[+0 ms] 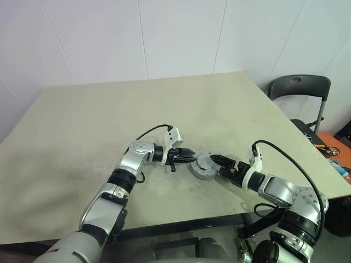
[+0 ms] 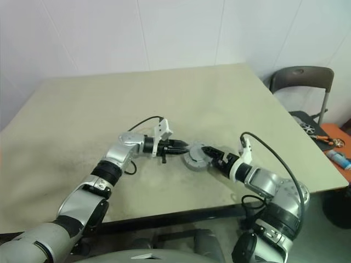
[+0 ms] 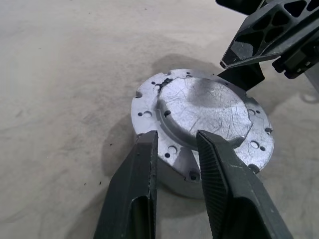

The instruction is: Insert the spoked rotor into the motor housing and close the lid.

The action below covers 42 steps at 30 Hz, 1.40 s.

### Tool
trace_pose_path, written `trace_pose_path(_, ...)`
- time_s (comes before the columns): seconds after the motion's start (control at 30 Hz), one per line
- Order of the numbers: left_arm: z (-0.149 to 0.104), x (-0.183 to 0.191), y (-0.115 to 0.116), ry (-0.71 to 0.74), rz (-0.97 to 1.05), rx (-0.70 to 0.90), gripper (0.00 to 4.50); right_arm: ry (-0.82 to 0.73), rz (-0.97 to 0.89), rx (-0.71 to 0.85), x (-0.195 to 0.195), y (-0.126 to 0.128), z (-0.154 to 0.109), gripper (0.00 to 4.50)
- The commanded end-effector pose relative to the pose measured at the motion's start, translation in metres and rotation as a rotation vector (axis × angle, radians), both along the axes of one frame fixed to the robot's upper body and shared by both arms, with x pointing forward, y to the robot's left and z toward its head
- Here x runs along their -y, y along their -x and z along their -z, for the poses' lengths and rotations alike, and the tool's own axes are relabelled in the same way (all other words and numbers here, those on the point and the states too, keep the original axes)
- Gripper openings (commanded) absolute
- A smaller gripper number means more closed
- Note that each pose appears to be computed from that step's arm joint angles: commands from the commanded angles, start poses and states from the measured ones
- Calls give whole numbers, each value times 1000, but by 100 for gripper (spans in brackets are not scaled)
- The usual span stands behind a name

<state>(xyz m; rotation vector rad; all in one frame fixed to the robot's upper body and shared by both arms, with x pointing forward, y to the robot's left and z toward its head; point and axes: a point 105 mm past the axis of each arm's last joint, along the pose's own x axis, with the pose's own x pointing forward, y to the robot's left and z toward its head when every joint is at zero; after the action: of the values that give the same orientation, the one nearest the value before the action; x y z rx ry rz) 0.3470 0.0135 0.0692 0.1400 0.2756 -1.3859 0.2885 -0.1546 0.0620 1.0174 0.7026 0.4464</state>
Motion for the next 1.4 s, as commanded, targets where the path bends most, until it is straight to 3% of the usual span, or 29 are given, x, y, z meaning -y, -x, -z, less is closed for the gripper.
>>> trace_pose_path(0.03,-14,6,1,27,21,39,131,-33,-99,3,-29,6,-3,448)
trace_pose_path(0.33,-14,6,-1,22,-6,54,131,-62,-147,13,-43,17,-5,448)
trace_pose_path(0.73,7,2,-2,11,-39,44,131,-69,-63,-25,-47,-2,2,448)
trace_pose_path(0.83,8,1,-3,8,-44,45,131,-63,-54,-23,-49,-4,3,386)
trace_pose_path(1.0,12,0,-3,5,-48,47,131,-63,-52,-25,-51,-5,5,230)
trace_pose_path(1.4,16,-8,-7,16,-77,36,131,-72,-11,-26,-51,-11,9,220)
